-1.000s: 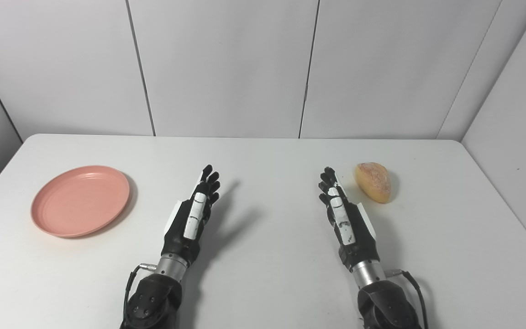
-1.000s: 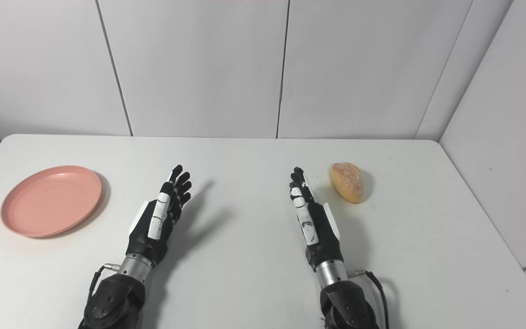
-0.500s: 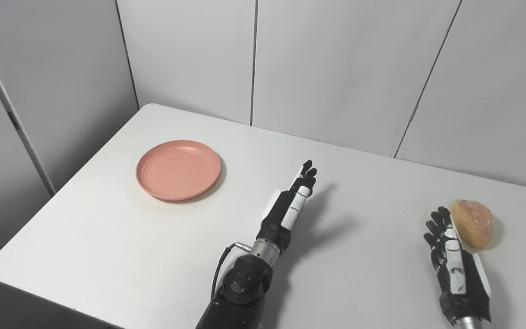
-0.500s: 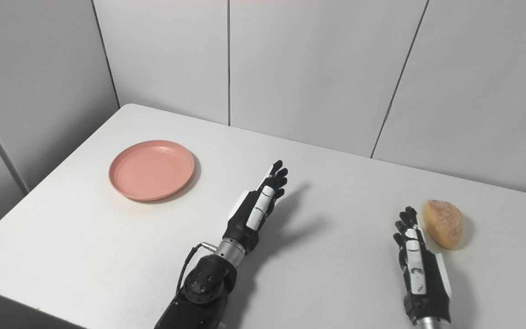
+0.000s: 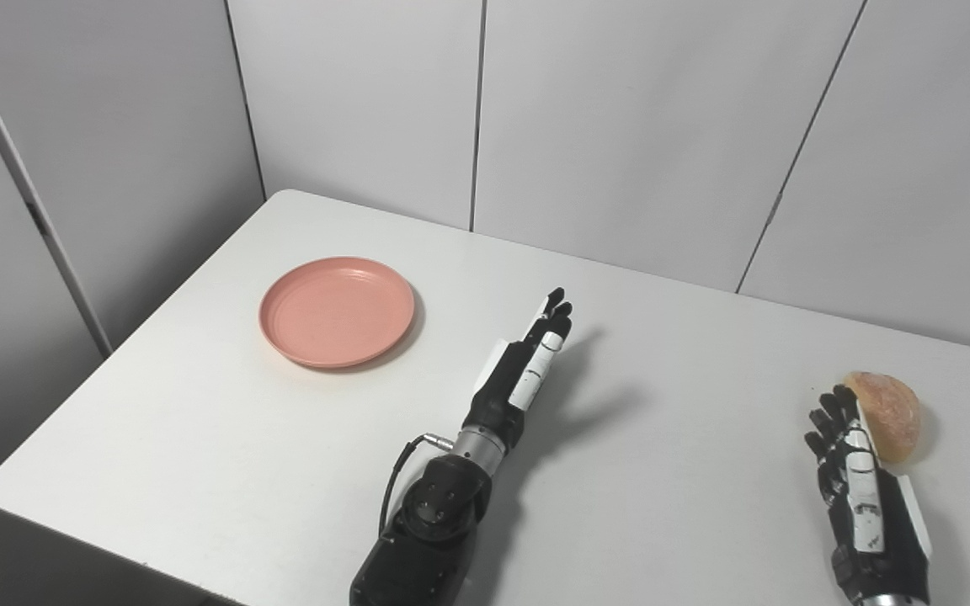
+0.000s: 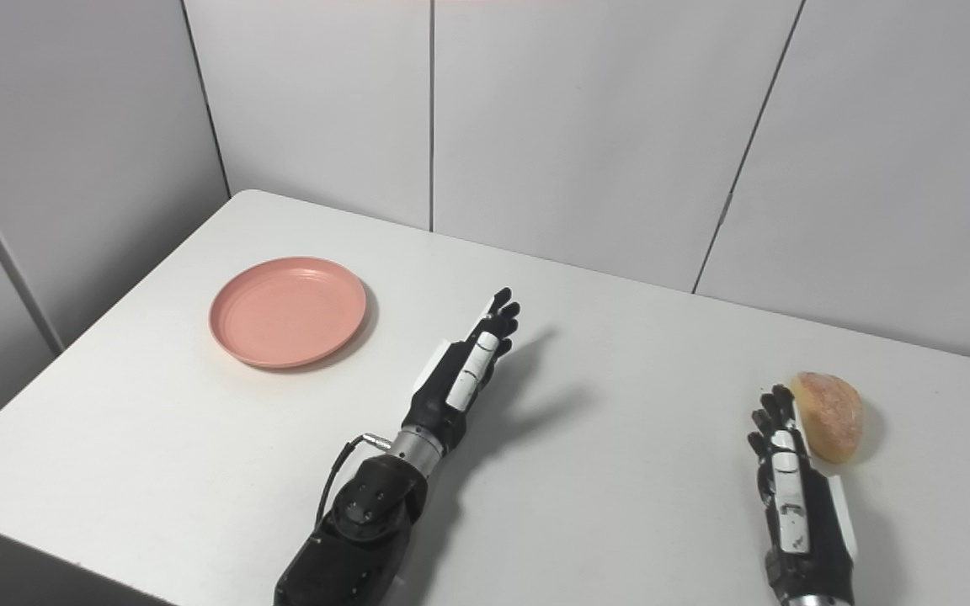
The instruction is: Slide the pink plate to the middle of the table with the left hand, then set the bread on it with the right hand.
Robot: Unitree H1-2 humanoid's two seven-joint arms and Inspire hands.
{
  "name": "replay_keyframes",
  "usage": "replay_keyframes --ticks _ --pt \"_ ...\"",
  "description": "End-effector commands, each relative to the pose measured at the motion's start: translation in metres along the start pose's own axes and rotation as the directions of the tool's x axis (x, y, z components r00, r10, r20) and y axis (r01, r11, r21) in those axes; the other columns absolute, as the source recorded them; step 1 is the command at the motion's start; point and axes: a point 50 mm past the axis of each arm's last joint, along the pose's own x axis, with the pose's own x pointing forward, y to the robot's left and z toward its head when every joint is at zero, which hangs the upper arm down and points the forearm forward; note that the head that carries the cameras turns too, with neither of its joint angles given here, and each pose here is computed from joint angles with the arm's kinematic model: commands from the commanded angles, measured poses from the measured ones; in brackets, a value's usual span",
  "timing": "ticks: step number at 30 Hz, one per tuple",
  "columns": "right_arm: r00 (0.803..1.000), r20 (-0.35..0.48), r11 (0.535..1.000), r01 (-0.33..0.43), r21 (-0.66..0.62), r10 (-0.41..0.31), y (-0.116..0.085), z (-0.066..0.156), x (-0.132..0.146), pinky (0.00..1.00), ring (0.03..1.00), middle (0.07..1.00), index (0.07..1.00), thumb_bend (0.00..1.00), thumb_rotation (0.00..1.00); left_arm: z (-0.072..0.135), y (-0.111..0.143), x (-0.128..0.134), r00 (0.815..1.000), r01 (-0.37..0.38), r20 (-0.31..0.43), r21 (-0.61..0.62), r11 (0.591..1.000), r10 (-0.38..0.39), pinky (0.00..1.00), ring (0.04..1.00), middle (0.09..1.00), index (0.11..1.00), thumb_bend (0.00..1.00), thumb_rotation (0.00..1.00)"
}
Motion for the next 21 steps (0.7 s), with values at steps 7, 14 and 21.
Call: replay_keyframes --ticks 7,14,21 --pt "0.996 0.089 1.000 -0.001 0.012 0.000 -0.001 0.014 0.002 1.00 1.000 1.000 1.000 0.52 1.00 0.065 0.038 0.024 0.979 -0.089 0.184 0.022 0.996 0.083 0.91 0.917 0.927 0.931 0.76 1.00" --pt "0.995 0.094 1.000 -0.017 -0.001 0.017 0.002 0.015 0.001 1.00 1.000 1.000 1.000 0.50 1.00 0.090 0.077 0.025 0.959 -0.181 0.239 0.094 0.979 0.154 0.91 0.909 0.922 0.926 0.79 1.00" --pt "0.995 0.092 1.000 -0.030 -0.003 0.031 0.007 0.017 0.002 1.00 1.000 1.000 1.000 0.48 1.00 0.112 0.123 0.030 0.924 -0.300 0.316 0.248 0.921 0.216 0.94 0.910 0.917 0.920 0.80 1.00"
